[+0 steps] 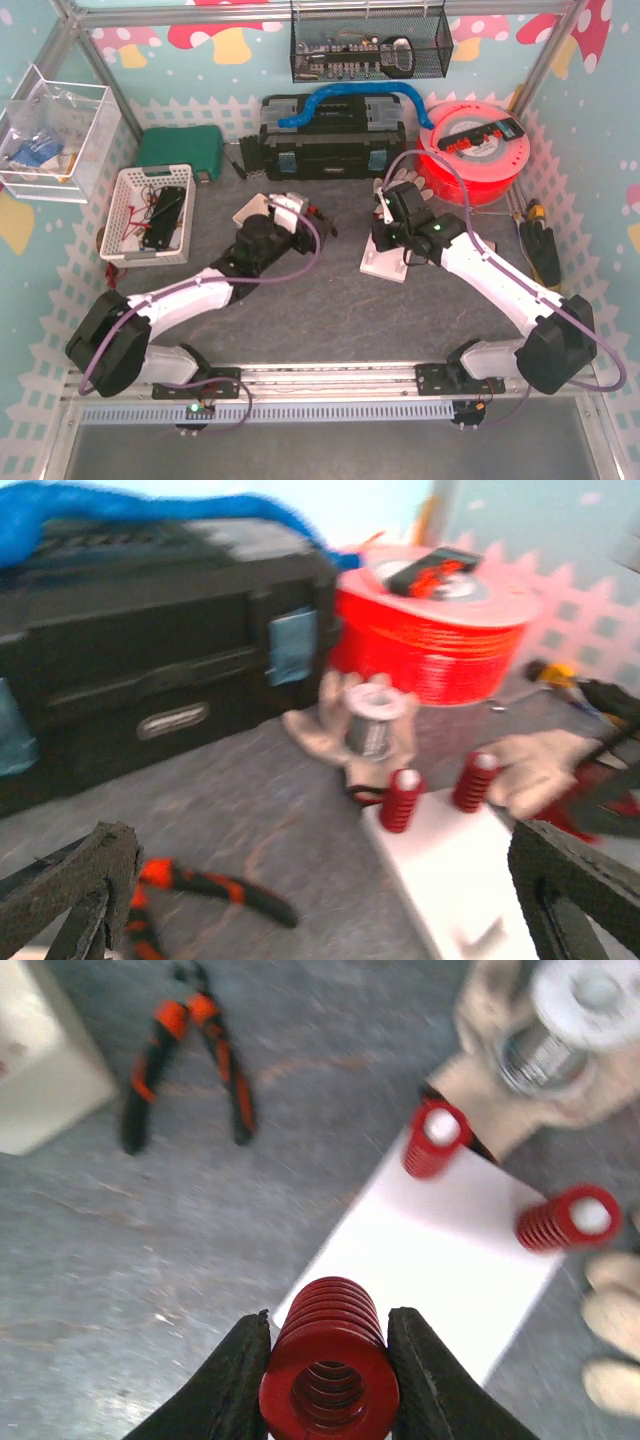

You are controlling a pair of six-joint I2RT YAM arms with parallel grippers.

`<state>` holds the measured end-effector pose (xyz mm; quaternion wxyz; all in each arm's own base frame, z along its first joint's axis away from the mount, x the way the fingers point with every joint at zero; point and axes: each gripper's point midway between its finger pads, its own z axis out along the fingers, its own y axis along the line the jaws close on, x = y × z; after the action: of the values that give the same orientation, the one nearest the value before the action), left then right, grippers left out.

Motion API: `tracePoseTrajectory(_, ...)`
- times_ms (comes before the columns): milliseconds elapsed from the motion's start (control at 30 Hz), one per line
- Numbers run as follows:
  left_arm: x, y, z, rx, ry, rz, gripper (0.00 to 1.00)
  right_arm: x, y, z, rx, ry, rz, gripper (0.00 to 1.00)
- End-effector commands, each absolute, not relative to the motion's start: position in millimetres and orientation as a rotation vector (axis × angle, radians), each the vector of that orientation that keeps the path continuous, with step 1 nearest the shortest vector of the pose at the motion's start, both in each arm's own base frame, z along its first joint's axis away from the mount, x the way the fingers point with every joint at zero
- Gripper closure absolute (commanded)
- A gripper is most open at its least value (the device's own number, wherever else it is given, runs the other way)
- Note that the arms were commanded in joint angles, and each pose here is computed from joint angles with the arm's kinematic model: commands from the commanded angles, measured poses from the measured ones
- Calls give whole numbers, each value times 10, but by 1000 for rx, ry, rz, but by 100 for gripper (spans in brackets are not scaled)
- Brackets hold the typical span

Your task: Install the large spring

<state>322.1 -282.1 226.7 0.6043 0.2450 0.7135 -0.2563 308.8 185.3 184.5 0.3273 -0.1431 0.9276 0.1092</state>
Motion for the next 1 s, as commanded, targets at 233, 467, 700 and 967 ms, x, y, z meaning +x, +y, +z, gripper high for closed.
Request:
tracePoseTrajectory(233,3518,-2174,1951,222,1987,-644,1,2638,1331,1369,-241,2643,41,100)
tracePoseTrajectory(467,3512,-2117,2002,221,1970,-618,1,2609,1231,1278,-217,2657,-22,100)
tracePoseTrajectory(700,3520,-2149,1977,234,1976,-628,1,2707,1222,1177,-189,2627,-31,100)
tracePoseTrajectory(967,3536,-2140,1948,226,1984,-620,1,2709,1169,980,-170,2656,-16,100)
